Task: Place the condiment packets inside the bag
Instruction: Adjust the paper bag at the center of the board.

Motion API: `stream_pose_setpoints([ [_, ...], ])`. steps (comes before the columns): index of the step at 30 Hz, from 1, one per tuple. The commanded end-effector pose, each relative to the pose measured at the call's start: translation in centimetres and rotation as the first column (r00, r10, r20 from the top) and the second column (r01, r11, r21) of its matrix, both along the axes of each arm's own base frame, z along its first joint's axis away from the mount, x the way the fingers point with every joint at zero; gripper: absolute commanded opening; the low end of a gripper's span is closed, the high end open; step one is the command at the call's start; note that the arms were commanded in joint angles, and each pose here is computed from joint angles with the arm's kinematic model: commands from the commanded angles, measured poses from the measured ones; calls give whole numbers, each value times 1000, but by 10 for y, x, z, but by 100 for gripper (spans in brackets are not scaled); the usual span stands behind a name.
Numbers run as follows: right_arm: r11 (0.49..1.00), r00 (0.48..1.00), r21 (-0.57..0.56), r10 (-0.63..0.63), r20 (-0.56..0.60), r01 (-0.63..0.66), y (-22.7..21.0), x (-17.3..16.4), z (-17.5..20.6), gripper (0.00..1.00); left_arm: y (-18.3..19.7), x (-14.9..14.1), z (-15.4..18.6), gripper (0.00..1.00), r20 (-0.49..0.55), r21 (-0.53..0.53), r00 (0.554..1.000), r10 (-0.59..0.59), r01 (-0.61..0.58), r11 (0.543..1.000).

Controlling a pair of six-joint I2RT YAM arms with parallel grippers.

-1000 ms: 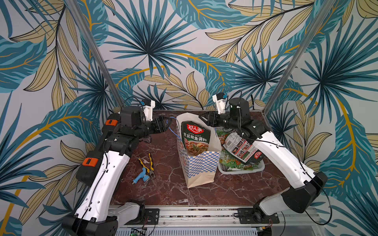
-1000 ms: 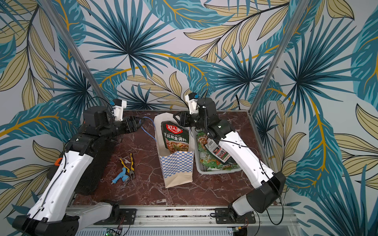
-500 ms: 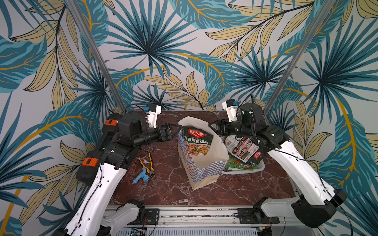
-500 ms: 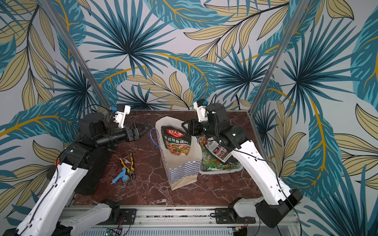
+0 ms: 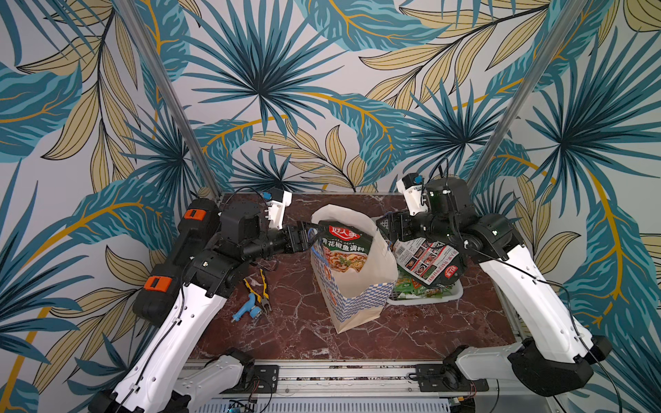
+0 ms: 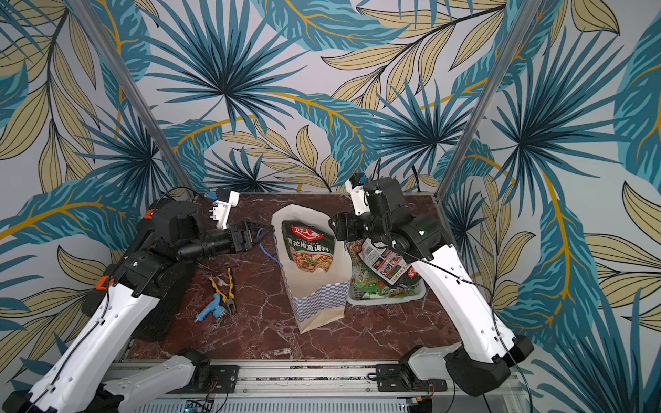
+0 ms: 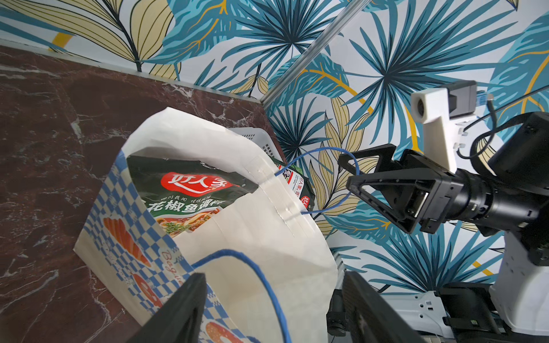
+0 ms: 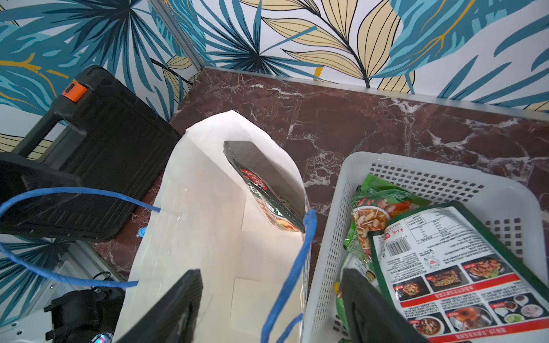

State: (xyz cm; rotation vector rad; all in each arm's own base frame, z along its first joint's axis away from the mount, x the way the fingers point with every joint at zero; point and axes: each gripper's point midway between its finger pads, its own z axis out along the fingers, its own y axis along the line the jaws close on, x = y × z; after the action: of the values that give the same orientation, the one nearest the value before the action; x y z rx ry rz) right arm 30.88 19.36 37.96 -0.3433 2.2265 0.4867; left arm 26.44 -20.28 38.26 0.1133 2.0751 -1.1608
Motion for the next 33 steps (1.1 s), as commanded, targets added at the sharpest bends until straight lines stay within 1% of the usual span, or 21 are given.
stream_pose_setpoints([
  [1, 997, 999, -74, 29, -21, -31, -2, -2, -5, 80, -2, 6, 2, 75, 0, 1, 1000, 10, -10, 1000],
  [2, 996, 998, -77, 49, -31, -51, 2, -1, -6, 79, -4, 6, 2, 73, -3, -5, 1000, 2, -2, 1000],
  [5, 991, 994, -98, 82, -69, -89, 11, 6, -12, 71, -8, 6, 5, 67, 0, -18, 1000, -7, 7, 1000],
  [7, 989, 992, -108, 93, -85, -102, 15, 10, -16, 61, -10, 7, 4, 62, -1, -20, 1000, -11, 11, 1000],
  [8, 988, 992, -113, 94, -89, -104, 16, 13, -18, 54, -10, 8, 4, 57, 1, -18, 1000, -11, 11, 1000],
  [10, 987, 991, -117, 100, -89, -110, 19, 17, -18, 41, -9, 12, 6, 43, 18, -2, 1000, 0, 0, 1000],
  [12, 987, 992, -113, 102, -78, -111, 22, 22, -14, 27, -5, 20, 8, 25, 34, 50, 999, 31, -32, 998],
  [14, 989, 992, -94, 110, -54, -115, 27, 27, -5, 10, 0, 30, 14, 8, 63, 102, 996, 56, -62, 993],
  [15, 990, 993, -83, 114, -39, -116, 30, 30, 0, 5, 2, 35, 17, 1, 74, 121, 995, 64, -73, 990],
  [16, 990, 992, -67, 123, -22, -124, 33, 32, 5, 0, 4, 41, 22, 0, 91, 143, 993, 74, -87, 986],
  [18, 990, 990, -24, 137, 27, -137, 41, 37, 18, 0, 9, 51, 30, 0, 122, 185, 988, 97, -118, 976],
  [21, 991, 987, 24, 129, 97, -132, 48, 48, 36, 0, 18, 68, 45, 0, 177, 219, 976, 124, -162, 962],
  [24, 990, 980, 73, 111, 165, -125, 54, 57, 56, 0, 29, 84, 63, 0, 228, 225, 963, 142, -194, 955],
  [28, 988, 968, 131, 48, 246, -82, 56, 73, 78, 0, 40, 105, 89, 0, 313, 224, 938, 150, -226, 948],
  [33, 985, 952, 173, -31, 304, -23, 56, 94, 90, 0, 46, 128, 105, 0, 379, 212, 914, 146, -239, 948],
])
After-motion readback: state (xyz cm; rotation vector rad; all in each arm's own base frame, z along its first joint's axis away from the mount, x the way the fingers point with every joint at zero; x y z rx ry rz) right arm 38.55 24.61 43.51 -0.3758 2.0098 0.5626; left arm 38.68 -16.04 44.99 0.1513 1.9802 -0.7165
